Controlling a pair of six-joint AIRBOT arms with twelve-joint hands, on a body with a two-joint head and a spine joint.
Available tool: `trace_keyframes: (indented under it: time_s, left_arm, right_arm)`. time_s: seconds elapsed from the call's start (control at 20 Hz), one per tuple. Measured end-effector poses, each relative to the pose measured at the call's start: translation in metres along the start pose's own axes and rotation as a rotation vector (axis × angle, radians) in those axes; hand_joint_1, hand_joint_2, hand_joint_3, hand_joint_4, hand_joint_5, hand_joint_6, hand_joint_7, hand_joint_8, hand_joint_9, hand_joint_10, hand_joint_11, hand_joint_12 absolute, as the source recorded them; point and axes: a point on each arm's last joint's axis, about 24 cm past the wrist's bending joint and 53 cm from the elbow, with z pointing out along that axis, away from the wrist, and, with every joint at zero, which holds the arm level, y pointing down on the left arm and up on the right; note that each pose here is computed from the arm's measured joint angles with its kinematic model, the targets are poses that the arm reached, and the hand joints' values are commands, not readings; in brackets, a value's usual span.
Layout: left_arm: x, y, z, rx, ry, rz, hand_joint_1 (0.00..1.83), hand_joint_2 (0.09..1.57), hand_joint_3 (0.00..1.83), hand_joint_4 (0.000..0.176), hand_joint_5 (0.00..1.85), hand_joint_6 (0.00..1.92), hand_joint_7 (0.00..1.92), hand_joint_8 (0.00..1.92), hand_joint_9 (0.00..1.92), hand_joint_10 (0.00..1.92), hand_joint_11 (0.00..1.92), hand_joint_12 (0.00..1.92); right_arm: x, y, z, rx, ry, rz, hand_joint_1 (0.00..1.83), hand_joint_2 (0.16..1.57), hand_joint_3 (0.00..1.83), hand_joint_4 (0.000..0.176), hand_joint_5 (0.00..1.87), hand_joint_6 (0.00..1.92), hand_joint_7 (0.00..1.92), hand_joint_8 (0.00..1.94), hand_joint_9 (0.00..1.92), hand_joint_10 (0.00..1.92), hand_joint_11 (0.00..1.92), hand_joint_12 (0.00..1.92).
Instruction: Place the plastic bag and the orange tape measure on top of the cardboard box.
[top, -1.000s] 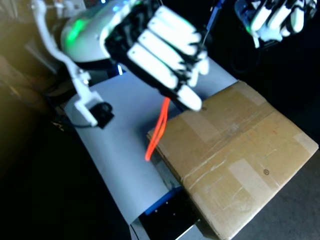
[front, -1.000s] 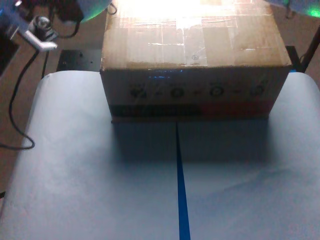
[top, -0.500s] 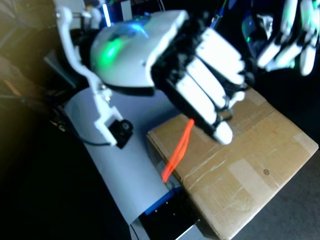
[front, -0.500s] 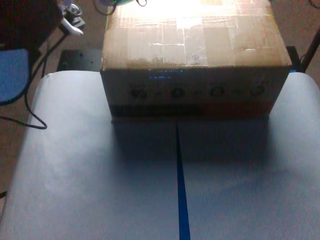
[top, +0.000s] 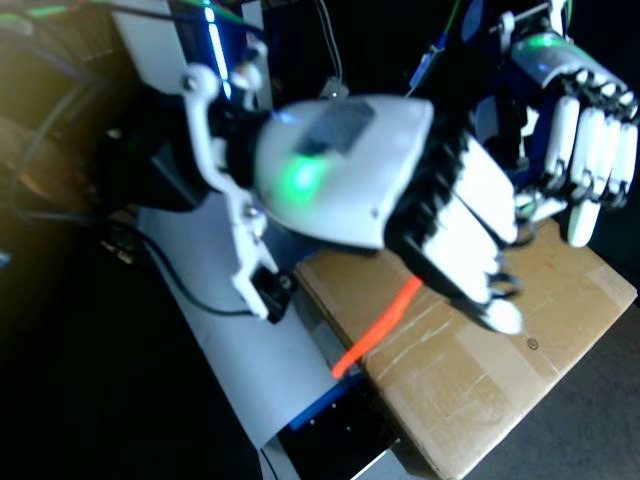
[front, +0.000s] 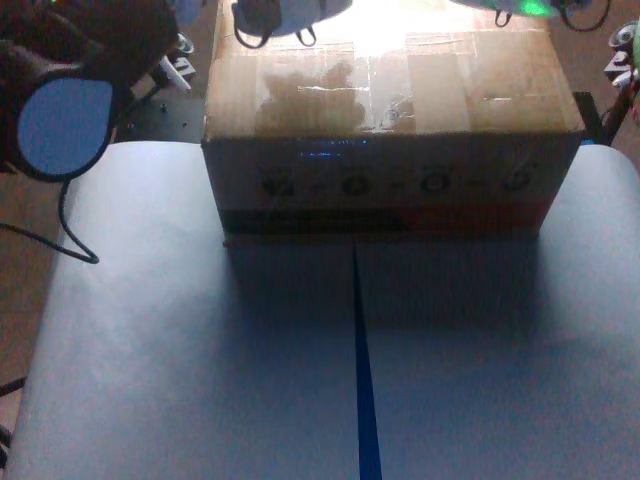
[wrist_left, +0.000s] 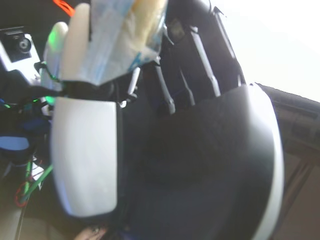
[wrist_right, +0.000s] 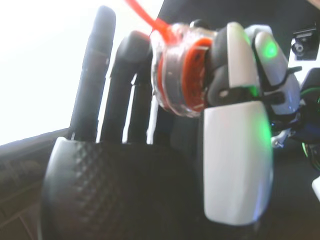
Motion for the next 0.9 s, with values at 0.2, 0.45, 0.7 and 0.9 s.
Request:
trace_keyframes:
  time_s: [0.2, 0.45, 0.7, 0.9]
  left_arm:
    - [0.01, 0.014, 0.003, -0.037, 0.047, 0.008, 1.34, 1.22, 0.0, 0.0, 0.83, 1.19, 0.76, 1.32, 0.62, 1.58, 0.41, 1.73]
    - [0.02, 0.021, 0.008, -0.055, 0.077, 0.011, 1.34, 1.24, 0.0, 0.0, 0.75, 1.16, 0.78, 1.38, 0.6, 1.65, 0.17, 1.81]
    - [0.027, 0.022, 0.008, -0.062, 0.104, 0.009, 1.23, 1.19, 0.0, 0.0, 0.88, 1.21, 0.8, 1.22, 0.57, 1.14, 0.08, 1.75]
    - [0.026, 0.022, 0.008, -0.064, 0.103, 0.01, 1.21, 1.21, 0.0, 0.0, 0.82, 1.28, 0.79, 1.25, 0.6, 1.19, 0.16, 1.75]
  right_arm:
    - [0.004, -0.011, 0.002, 0.027, 0.023, -0.012, 1.26, 1.14, 0.0, 0.0, 0.96, 0.75, 0.93, 1.39, 1.01, 1.65, 0.98, 1.88]
    - [0.014, -0.015, 0.007, 0.036, 0.042, -0.011, 1.28, 1.1, 0.0, 0.0, 1.06, 0.69, 1.01, 1.21, 0.97, 1.41, 0.9, 1.71]
    - [0.031, -0.026, 0.006, 0.06, 0.085, -0.017, 1.38, 1.14, 0.0, 0.0, 0.87, 0.92, 0.91, 1.2, 0.88, 1.4, 0.88, 1.62]
    - [0.04, -0.034, 0.003, 0.074, 0.1, -0.024, 1.28, 1.11, 0.0, 0.0, 0.93, 0.96, 1.03, 1.09, 0.97, 1.28, 0.87, 1.57]
